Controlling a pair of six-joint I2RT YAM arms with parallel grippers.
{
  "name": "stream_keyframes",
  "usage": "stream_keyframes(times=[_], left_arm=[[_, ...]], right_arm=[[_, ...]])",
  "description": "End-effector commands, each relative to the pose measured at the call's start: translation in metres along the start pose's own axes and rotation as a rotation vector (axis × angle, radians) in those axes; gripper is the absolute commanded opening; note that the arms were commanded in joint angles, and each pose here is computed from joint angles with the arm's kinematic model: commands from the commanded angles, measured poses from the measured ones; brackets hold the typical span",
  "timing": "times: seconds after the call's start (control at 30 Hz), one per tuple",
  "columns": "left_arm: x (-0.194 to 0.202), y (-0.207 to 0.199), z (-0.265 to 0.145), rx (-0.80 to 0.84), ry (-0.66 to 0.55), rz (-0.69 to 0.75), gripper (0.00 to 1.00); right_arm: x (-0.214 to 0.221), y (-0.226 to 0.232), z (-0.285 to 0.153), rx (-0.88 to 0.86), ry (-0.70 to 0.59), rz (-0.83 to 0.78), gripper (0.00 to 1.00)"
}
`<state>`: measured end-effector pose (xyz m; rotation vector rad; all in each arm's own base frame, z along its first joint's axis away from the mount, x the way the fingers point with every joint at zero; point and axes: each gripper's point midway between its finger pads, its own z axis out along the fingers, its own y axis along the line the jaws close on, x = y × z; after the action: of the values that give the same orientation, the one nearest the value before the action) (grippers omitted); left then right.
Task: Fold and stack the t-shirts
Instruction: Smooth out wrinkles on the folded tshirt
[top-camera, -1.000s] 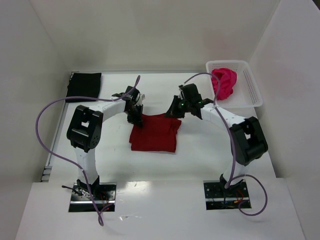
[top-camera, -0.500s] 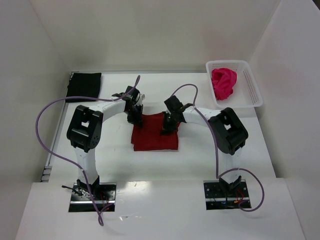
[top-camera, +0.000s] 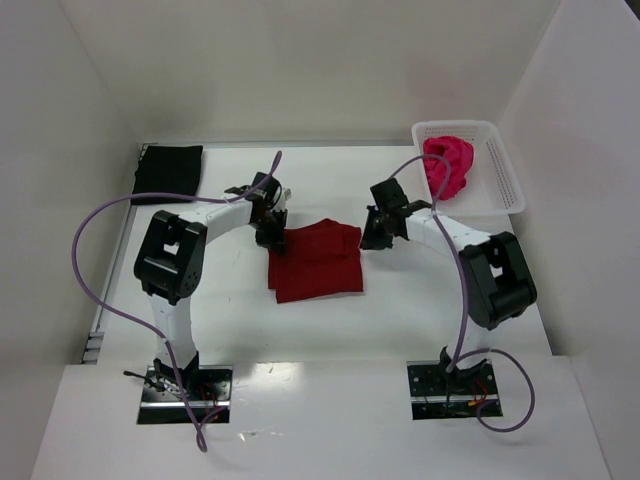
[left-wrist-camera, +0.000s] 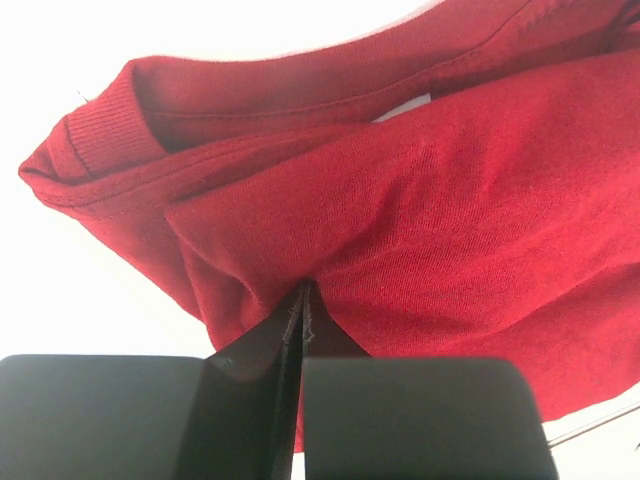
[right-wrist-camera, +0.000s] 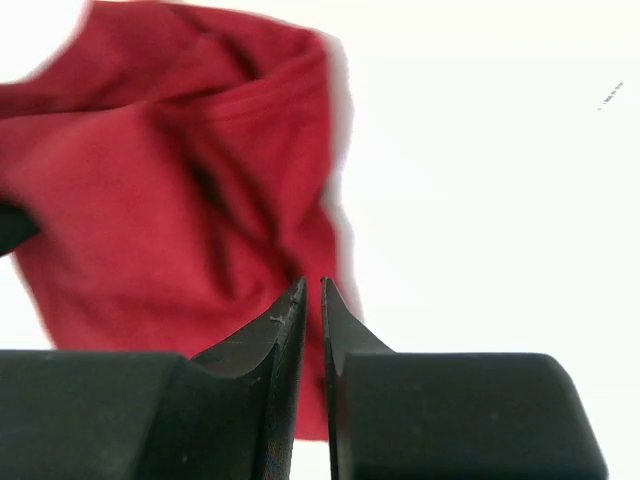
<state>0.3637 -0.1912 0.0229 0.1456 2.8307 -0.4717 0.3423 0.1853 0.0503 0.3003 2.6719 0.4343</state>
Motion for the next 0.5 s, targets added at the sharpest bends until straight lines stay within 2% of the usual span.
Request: stream_keyframes(times=[0.0, 0.07, 0.17, 0.2, 0.23, 0.27, 0.3, 0.33, 0.47], left_arm=[[-0.005, 0.014, 0.0, -0.071, -0.005, 0.008, 0.02], [-0.008, 0.013, -0.002, -0.069, -0.011, 0.009, 0.02], [-0.02, 0.001, -0.016, -0.032, -0.043, 0.018, 0.07], [-0.027, -0.005, -0.024, -0.014, -0.068, 0.024, 0.22], [-0.03, -0.007, -0.03, -0.009, -0.085, 0.028, 0.3], [-0.04, -0.016, -0.047, 0.014, -0.131, 0.039, 0.39], [-0.04, -0.018, -0.054, 0.017, -0.138, 0.041, 0.49], [-0.049, -0.023, -0.07, 0.021, -0.185, 0.05, 0.66], [-0.051, -0.025, -0.096, 0.004, -0.216, 0.062, 0.83]], right_arm=[[-0.01, 0.022, -0.026, -0.087, -0.054, -0.015, 0.16], [-0.004, 0.022, -0.029, -0.098, -0.034, -0.015, 0.16], [-0.005, 0.03, -0.039, -0.128, -0.051, -0.047, 0.25], [0.001, 0.034, -0.043, -0.162, -0.03, -0.05, 0.29], [-0.004, 0.043, -0.054, -0.201, -0.057, -0.056, 0.42], [-0.004, 0.046, -0.059, -0.222, -0.064, -0.059, 0.52], [-0.009, 0.049, -0.066, -0.24, -0.089, -0.072, 0.56], [-0.013, 0.05, -0.072, -0.242, -0.115, -0.073, 0.65], [-0.039, 0.045, -0.111, -0.196, -0.263, -0.072, 0.85]])
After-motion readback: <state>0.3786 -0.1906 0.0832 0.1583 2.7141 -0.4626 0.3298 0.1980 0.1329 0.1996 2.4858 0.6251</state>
